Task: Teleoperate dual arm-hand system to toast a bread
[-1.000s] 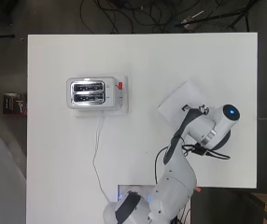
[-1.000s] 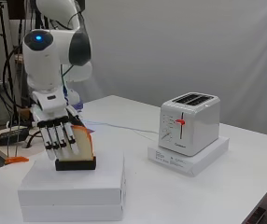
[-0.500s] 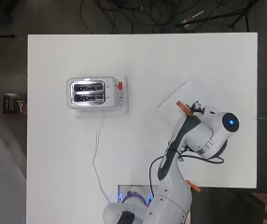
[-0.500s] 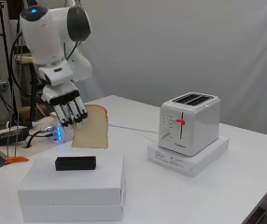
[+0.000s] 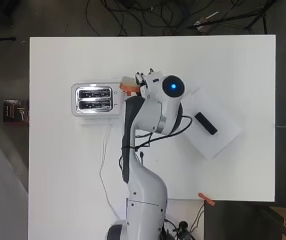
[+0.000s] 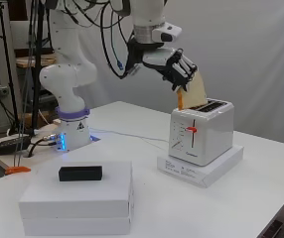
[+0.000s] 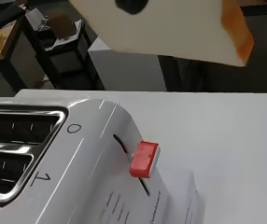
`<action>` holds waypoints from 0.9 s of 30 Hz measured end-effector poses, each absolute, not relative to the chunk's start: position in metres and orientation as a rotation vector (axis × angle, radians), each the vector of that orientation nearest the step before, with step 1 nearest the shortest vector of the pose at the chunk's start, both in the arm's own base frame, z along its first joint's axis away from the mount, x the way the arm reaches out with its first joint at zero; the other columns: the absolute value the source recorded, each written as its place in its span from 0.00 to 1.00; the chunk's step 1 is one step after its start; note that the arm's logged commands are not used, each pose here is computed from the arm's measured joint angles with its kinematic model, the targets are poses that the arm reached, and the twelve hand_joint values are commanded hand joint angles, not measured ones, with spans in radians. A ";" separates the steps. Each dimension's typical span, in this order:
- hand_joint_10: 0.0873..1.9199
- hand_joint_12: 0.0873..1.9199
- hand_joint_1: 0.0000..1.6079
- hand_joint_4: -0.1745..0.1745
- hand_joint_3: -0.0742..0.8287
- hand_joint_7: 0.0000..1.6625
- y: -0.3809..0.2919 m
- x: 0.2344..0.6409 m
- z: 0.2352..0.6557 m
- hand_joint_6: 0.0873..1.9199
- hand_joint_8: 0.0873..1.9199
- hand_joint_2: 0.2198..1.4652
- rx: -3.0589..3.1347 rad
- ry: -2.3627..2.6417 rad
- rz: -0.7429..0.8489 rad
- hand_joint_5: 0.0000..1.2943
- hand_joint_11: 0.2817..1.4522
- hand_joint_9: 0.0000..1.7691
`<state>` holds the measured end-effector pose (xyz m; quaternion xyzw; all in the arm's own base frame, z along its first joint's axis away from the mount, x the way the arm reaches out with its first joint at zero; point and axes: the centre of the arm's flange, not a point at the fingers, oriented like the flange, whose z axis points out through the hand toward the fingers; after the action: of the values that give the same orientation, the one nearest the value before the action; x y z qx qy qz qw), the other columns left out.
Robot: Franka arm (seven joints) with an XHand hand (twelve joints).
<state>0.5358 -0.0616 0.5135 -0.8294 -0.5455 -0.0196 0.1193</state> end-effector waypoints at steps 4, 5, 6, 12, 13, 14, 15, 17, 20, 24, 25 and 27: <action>0.08 0.20 0.75 0.00 0.08 0.58 -0.006 0.566 0.509 0.70 0.58 0.80 -2.326 -1.737 -0.029 0.47 0.36 0.73; 0.06 0.19 0.75 0.00 0.08 0.58 0.015 0.573 0.505 0.70 0.58 0.81 -2.286 -1.778 -0.018 0.47 0.36 0.73; 0.05 0.19 0.75 0.00 0.08 0.58 0.039 0.579 0.502 0.71 0.58 0.81 -2.244 -1.823 -0.006 0.46 0.36 0.74; 0.03 0.17 0.75 0.00 0.08 0.58 0.111 0.605 0.479 0.70 0.59 0.80 -2.038 -1.917 0.052 0.48 0.38 0.76; 0.03 0.17 0.75 0.00 0.08 0.58 0.113 0.605 0.479 0.70 0.59 0.80 -2.028 -1.916 0.065 0.48 0.38 0.76; 0.03 0.17 0.75 0.00 0.08 0.58 0.114 0.604 0.479 0.70 0.58 0.80 -2.026 -1.906 0.083 0.48 0.38 0.76; 0.03 0.17 0.75 0.00 0.08 0.58 0.115 0.605 0.479 0.70 0.58 0.80 -2.030 -1.892 0.107 0.48 0.38 0.76; 0.03 0.17 0.75 0.02 0.08 0.58 0.113 0.609 0.485 0.72 0.58 0.81 -2.045 -1.876 0.122 0.47 0.38 0.75; 0.01 0.11 0.74 0.05 0.08 0.57 0.103 0.613 0.498 0.75 0.57 0.81 -2.083 -1.853 0.101 0.46 0.38 0.73; 0.00 0.04 0.74 0.04 0.08 0.57 0.076 0.609 0.481 0.76 0.57 0.82 -2.119 -1.779 0.184 0.45 0.40 0.73; 0.00 0.03 0.74 0.03 0.08 0.57 0.066 0.609 0.480 0.76 0.57 0.82 -2.132 -1.754 0.191 0.45 0.41 0.73; 0.00 0.03 0.75 0.01 0.08 0.57 0.050 0.609 0.478 0.75 0.58 0.82 -2.148 -1.703 0.196 0.45 0.42 0.74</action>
<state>0.6095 0.0505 0.4781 -0.7665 -0.6078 0.0699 0.1954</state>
